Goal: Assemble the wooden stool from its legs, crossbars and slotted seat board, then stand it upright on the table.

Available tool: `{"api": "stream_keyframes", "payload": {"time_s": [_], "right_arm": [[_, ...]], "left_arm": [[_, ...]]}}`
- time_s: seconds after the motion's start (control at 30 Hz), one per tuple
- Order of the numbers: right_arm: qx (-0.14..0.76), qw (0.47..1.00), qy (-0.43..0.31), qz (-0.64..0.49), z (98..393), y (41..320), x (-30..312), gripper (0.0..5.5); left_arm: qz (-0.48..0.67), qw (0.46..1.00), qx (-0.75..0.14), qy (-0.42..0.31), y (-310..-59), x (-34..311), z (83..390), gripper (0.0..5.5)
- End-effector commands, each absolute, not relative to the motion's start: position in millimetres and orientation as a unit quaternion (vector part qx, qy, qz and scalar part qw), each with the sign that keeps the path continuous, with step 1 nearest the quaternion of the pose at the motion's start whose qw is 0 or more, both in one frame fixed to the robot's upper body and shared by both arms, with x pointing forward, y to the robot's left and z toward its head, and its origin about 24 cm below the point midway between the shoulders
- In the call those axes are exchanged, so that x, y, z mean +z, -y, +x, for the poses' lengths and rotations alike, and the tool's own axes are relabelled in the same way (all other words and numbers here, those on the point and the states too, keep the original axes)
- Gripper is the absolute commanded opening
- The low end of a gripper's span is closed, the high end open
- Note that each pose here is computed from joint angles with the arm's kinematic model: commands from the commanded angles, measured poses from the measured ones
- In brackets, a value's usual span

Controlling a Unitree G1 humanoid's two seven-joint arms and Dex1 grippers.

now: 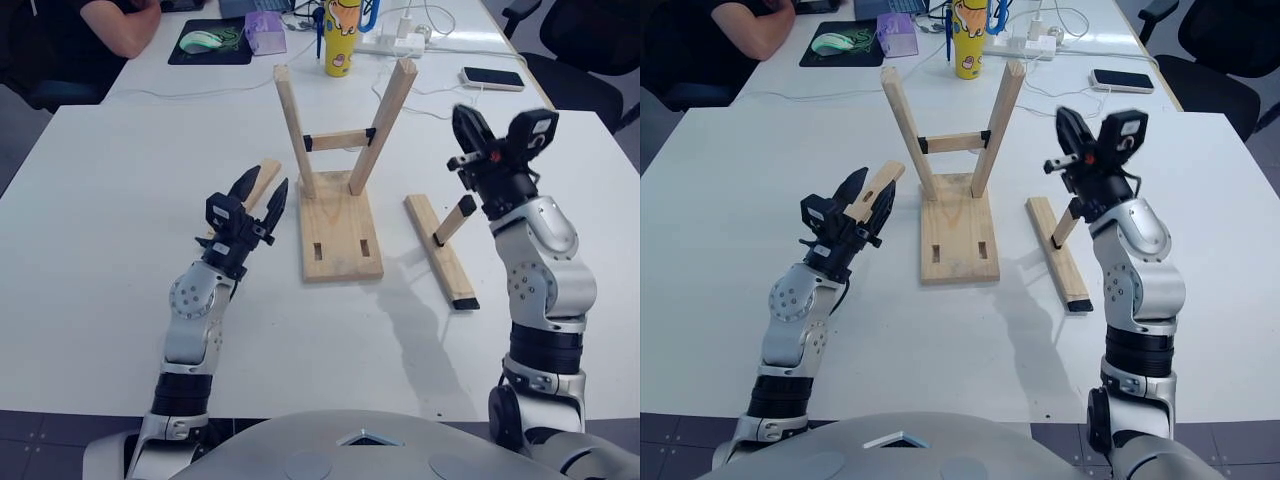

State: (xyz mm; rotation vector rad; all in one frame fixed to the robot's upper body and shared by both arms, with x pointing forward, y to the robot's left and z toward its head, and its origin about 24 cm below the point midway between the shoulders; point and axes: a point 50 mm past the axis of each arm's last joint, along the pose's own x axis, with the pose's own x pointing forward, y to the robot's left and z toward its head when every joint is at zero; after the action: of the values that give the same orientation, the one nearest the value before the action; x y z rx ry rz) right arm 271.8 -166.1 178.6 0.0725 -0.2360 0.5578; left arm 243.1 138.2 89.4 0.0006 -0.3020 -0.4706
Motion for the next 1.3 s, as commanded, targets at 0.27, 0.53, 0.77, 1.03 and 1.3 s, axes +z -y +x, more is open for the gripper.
{"api": "stream_keyframes", "payload": {"time_s": [0.27,0.53,0.77,1.03,1.3], "right_arm": [[0.293,0.946,-0.136,0.006,201.4,212.9,68.8,1.13],[0.204,0.968,-0.141,-0.032,190.0,246.5,60.8,2.33],[0.167,0.969,-0.176,-0.046,198.6,249.1,52.3,3.27],[0.165,0.954,-0.237,-0.081,211.4,240.8,35.1,3.88],[0.134,0.947,-0.286,-0.062,205.8,247.9,25.4,3.01]], "left_arm": [[0.003,0.966,-0.213,0.146,-139.9,87.0,234.4,2.51],[0.003,0.967,-0.209,0.147,-139.1,89.3,231.3,2.51],[0.003,0.967,-0.21,0.146,-135.4,90.0,229.5,2.51],[0.012,0.965,-0.217,0.144,-134.9,90.6,233.7,2.51],[0.055,0.968,-0.199,0.14,-138.8,88.8,237.4,2.51]]}}
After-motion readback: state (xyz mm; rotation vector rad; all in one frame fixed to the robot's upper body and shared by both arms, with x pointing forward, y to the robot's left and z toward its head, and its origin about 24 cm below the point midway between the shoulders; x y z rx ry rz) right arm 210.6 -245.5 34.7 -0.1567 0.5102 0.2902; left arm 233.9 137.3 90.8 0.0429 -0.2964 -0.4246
